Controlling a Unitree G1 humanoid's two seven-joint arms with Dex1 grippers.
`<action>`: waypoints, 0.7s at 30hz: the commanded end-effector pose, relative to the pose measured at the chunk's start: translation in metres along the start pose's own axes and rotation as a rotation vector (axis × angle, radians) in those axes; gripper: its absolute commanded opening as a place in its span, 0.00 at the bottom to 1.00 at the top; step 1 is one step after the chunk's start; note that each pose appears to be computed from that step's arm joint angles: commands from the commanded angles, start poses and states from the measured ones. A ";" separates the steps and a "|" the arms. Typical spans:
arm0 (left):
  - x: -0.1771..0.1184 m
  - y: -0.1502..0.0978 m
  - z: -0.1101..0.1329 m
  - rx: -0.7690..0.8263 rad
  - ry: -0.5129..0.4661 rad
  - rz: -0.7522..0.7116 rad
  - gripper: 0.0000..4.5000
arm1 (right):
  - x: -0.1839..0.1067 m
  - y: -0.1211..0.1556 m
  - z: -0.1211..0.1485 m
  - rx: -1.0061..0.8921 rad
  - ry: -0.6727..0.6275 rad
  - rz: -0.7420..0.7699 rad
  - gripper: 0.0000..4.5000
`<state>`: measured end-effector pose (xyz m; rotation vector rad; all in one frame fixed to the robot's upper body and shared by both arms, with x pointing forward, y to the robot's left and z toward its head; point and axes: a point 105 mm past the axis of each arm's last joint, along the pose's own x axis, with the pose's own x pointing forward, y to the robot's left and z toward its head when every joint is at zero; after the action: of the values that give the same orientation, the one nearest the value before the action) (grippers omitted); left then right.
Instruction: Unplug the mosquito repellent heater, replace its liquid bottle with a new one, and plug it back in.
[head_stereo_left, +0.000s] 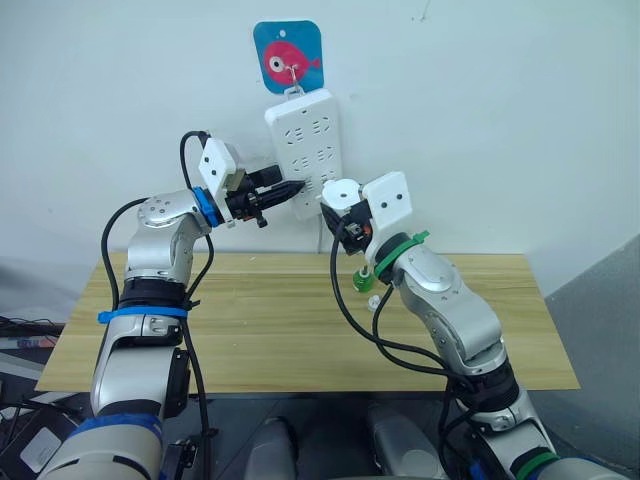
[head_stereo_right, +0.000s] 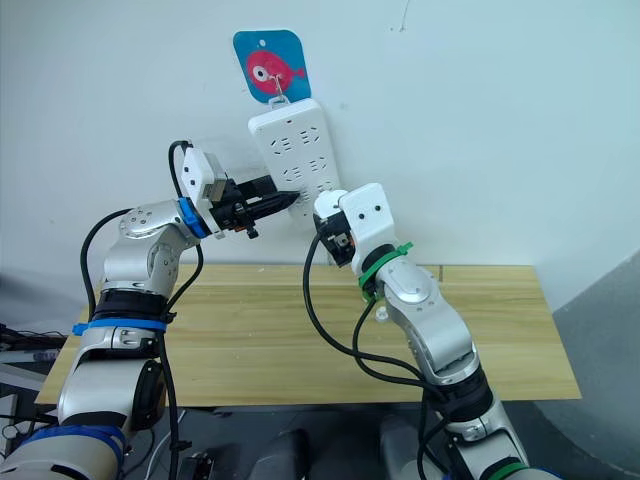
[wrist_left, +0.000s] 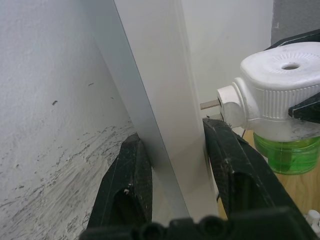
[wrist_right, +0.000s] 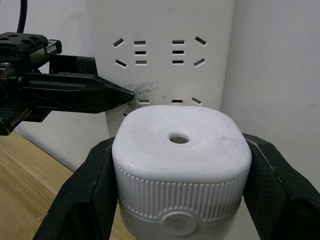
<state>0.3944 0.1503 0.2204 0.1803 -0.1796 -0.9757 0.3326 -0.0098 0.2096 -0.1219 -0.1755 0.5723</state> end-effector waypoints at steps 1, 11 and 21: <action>-0.004 0.011 0.012 0.046 -0.015 0.074 0.31 | -0.008 0.004 0.035 -0.017 -0.135 0.017 0.66; -0.002 0.010 0.011 0.045 -0.013 0.069 0.31 | -0.007 0.001 0.027 -0.016 -0.102 0.007 0.66; -0.003 0.010 0.012 0.046 -0.012 0.064 0.31 | -0.005 -0.004 0.024 -0.015 -0.086 -0.012 0.66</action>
<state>0.3943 0.1499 0.2204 0.1811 -0.1784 -0.9758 0.3300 -0.0150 0.2162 -0.1206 -0.1958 0.5635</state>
